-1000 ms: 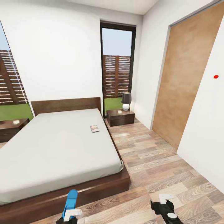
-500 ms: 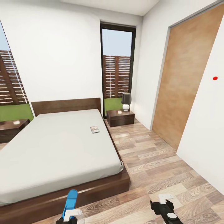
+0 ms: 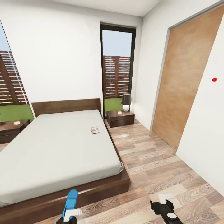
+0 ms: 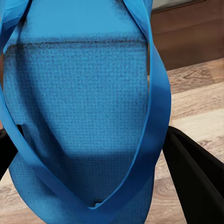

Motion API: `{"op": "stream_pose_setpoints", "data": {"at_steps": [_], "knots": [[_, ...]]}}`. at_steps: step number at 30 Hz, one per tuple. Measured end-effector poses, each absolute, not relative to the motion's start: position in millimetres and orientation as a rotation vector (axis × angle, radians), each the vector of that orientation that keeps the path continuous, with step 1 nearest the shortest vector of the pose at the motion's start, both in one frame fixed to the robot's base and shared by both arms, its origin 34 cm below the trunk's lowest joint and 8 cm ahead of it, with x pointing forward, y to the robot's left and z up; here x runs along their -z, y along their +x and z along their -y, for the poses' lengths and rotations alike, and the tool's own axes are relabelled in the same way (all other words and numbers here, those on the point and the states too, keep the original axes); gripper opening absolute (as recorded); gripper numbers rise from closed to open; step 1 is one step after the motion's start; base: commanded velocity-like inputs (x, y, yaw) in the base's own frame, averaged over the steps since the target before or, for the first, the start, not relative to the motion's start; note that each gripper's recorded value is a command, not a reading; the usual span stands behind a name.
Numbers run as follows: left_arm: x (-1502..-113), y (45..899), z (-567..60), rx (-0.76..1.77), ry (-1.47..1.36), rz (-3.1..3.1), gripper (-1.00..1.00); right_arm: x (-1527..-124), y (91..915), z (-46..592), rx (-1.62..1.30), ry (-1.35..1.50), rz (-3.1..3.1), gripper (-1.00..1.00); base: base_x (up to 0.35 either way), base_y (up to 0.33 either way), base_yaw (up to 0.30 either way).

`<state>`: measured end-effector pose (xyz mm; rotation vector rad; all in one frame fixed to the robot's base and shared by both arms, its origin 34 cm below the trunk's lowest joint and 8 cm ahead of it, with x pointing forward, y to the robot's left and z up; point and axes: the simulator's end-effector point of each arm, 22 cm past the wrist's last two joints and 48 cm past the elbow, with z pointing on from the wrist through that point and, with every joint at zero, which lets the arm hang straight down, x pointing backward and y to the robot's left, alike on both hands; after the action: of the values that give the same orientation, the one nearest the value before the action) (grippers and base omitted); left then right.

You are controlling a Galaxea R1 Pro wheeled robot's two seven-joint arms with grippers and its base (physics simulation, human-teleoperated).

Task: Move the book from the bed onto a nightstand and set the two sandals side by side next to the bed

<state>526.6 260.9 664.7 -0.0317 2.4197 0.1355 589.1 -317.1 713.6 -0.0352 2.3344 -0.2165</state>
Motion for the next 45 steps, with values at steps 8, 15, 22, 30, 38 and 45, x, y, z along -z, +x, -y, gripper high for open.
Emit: {"op": "stream_pose_setpoints", "data": {"at_steps": [8,15,22,30,38,45], "knots": [[-673,524,-261,-0.136,-0.032,-2.421,-1.00,-722,587,317,0.217,-0.035,-2.335,1.00,0.000,0.000,0.000],[-679,521,-261,-0.136,-0.032,-2.426,-1.00,-727,584,317,0.217,-0.036,-2.340,1.00,0.000,0.000,0.000],[-682,516,-261,-0.137,-0.031,-2.436,-1.00,-730,580,317,0.217,-0.038,-2.350,1.00,0.000,0.000,0.000],[-684,510,-261,-0.138,-0.031,-2.449,-1.00,-731,574,317,0.217,-0.040,-2.363,1.00,0.000,0.000,0.000],[-686,503,-262,-0.138,-0.030,-2.462,-1.00,-733,568,316,0.217,-0.048,-2.376,1.00,0.000,0.000,0.000],[-688,497,-262,-0.139,-0.029,-2.473,-1.00,-733,563,316,0.217,-0.050,-2.387,1.00,0.000,0.000,0.000]]}}
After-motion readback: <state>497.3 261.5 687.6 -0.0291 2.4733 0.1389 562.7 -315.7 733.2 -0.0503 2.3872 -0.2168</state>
